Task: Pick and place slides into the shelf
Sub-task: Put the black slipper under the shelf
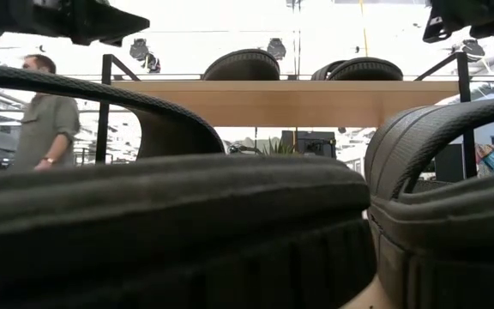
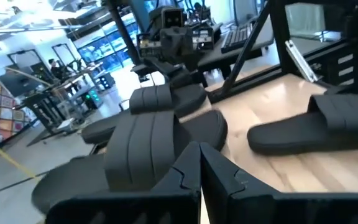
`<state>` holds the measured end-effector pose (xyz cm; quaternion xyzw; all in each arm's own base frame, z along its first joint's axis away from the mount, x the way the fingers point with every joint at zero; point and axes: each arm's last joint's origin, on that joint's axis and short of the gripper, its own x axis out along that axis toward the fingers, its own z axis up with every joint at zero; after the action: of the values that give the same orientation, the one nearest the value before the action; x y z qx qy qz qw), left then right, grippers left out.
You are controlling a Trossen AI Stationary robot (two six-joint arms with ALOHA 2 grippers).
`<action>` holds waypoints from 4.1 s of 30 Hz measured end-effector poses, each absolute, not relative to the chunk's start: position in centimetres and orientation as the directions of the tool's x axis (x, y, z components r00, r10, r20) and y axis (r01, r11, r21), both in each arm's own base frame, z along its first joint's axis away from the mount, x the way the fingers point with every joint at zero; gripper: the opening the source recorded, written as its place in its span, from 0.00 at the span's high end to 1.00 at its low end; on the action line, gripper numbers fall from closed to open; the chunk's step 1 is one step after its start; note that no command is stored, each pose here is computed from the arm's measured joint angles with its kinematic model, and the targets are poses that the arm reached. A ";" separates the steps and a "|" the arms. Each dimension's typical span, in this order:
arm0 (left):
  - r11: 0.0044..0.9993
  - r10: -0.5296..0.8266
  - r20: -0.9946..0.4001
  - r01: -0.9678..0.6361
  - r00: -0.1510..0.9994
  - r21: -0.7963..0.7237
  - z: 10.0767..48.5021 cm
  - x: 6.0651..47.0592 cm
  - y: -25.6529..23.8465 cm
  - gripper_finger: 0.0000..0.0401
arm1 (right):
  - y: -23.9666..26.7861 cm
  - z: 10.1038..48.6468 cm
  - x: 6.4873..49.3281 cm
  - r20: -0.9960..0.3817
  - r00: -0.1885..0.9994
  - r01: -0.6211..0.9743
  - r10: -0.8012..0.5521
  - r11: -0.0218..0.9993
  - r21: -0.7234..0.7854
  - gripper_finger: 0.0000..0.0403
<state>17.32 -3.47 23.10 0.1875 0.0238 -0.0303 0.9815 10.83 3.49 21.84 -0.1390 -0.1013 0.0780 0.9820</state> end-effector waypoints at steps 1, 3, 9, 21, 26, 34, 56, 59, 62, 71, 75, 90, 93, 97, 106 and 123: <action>0.927 -0.045 -0.063 0.065 0.997 0.369 22.8 17.0 -3.5 1.00 | 3.5 21.8 11.0 0.172 0.971 -0.108 0.165 0.948 -0.300 1.00; 0.920 -0.031 -0.080 0.060 0.996 0.387 22.1 16.5 -3.5 1.00 | 3.6 21.6 11.2 0.148 0.975 -0.104 0.165 0.931 -0.350 1.00; 0.911 -0.001 -0.061 0.026 0.998 0.411 20.7 14.5 -2.8 1.00 | 3.7 21.4 11.9 0.137 0.984 -0.052 0.112 0.922 -0.384 1.00; 0.927 -0.011 -0.023 0.018 1.000 0.376 20.3 11.8 -2.2 1.00 | 3.6 21.6 11.9 0.148 0.985 -0.027 0.091 0.924 -0.382 1.00; 0.937 -0.029 -0.019 0.034 0.999 0.347 20.3 11.8 -2.2 1.00 | 3.6 21.5 12.0 0.142 0.986 -0.031 0.092 0.922 -0.386 1.00; 0.935 -0.113 -0.026 0.115 0.993 0.336 20.2 11.8 -2.5 0.99 | 3.7 21.8 12.1 0.175 0.980 -0.015 0.091 0.918 -0.397 1.00; 0.934 -0.125 -0.022 0.126 0.992 0.334 20.3 11.8 -2.6 0.95 | 5.5 23.5 13.5 0.159 0.979 -0.037 0.125 0.884 -0.466 1.00; 0.934 -0.125 -0.022 0.126 0.992 0.333 20.3 11.8 -2.6 0.95 | 6.6 24.3 14.1 0.089 0.992 -0.034 0.088 0.874 -0.484 1.00; 0.934 -0.125 -0.022 0.126 0.992 0.333 20.3 11.8 -2.5 0.95 | 7.8 24.9 14.8 0.036 0.999 0.015 0.004 0.859 -0.512 1.00; 0.933 -0.125 -0.022 0.125 0.992 0.337 20.3 11.8 -2.5 0.95 | 14.1 27.4 17.5 0.025 0.991 0.113 -0.129 0.738 -0.665 1.00; 0.933 -0.125 -0.023 0.125 0.992 0.338 20.3 11.8 -2.5 0.95 | 17.0 27.1 18.7 -0.010 0.945 0.221 -0.326 0.661 -0.717 1.00; 0.932 -0.125 -0.022 0.125 0.992 0.341 20.3 11.8 -2.5 0.95 | 25.0 28.9 14.6 -0.002 0.958 0.238 -0.286 0.803 -0.546 1.00; 0.932 -0.125 -0.021 0.124 0.992 0.340 20.3 11.8 -2.5 0.95 | 26.0 27.6 14.5 -0.007 0.960 0.230 -0.281 0.800 -0.553 1.00; 0.933 -0.125 -0.014 0.123 0.992 0.340 20.4 11.8 -2.5 0.95 | 27.3 25.6 14.8 -0.014 0.962 0.219 -0.273 0.802 -0.555 1.00; 0.933 -0.125 -0.012 0.122 0.992 0.339 20.4 11.8 -2.5 0.95 | 28.0 23.9 15.0 -0.013 0.949 0.255 -0.316 0.788 -0.561 1.00; 0.933 -0.125 -0.016 0.123 0.992 0.339 20.4 11.8 -2.5 0.95 | 25.7 19.4 17.4 -0.243 0.969 -0.044 -0.048 0.931 -0.362 0.87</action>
<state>11.83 -2.54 20.35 0.1722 -0.0026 -0.0630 0.9830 17.44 25.67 19.37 -0.1857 0.1248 -0.0010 0.9747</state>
